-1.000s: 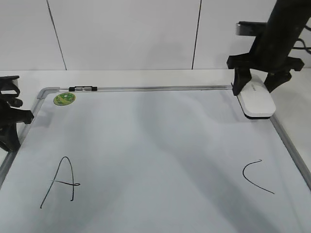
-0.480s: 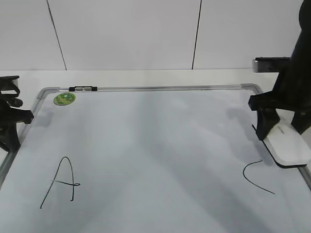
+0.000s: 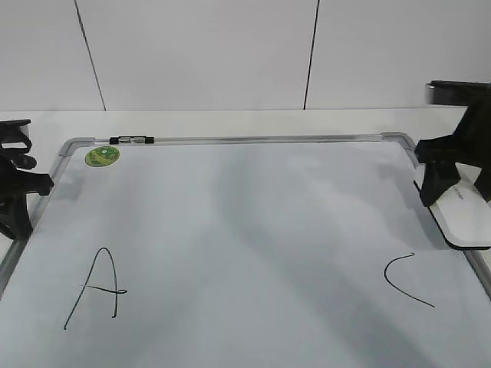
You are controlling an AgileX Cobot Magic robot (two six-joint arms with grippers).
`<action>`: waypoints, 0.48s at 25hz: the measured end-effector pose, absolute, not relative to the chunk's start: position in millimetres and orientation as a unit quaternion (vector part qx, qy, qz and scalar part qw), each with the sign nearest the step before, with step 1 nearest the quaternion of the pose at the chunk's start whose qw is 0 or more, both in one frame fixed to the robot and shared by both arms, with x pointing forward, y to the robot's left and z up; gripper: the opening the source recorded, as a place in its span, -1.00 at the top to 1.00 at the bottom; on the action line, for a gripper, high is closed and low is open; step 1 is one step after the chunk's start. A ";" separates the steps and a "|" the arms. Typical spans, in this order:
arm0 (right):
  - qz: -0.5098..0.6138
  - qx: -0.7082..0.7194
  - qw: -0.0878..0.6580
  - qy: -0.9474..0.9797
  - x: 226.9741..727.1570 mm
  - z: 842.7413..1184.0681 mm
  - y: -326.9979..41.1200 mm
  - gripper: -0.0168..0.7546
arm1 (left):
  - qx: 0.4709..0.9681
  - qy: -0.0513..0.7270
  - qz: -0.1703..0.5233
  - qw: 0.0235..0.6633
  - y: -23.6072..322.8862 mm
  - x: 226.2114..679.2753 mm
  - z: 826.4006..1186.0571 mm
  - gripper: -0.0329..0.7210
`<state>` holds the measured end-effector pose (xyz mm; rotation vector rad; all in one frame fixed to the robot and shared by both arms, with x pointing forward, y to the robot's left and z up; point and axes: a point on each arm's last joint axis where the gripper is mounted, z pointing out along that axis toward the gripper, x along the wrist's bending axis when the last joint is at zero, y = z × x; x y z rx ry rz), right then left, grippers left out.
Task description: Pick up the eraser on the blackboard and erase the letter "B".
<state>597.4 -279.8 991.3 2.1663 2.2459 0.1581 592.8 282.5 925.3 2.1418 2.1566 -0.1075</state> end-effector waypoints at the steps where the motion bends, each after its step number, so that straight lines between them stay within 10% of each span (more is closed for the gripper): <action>1: 0.055 0.693 0.006 0.719 597.7 991.4 -282.3 -0.41 | 0.703 0.708 -0.035 0.050 282.5 592.8 925.3 0.81; 12: 0.079 0.682 -0.017 0.727 605.9 975.3 -278.9 -0.40 | 0.703 0.709 -0.036 0.051 282.4 592.8 925.3 0.81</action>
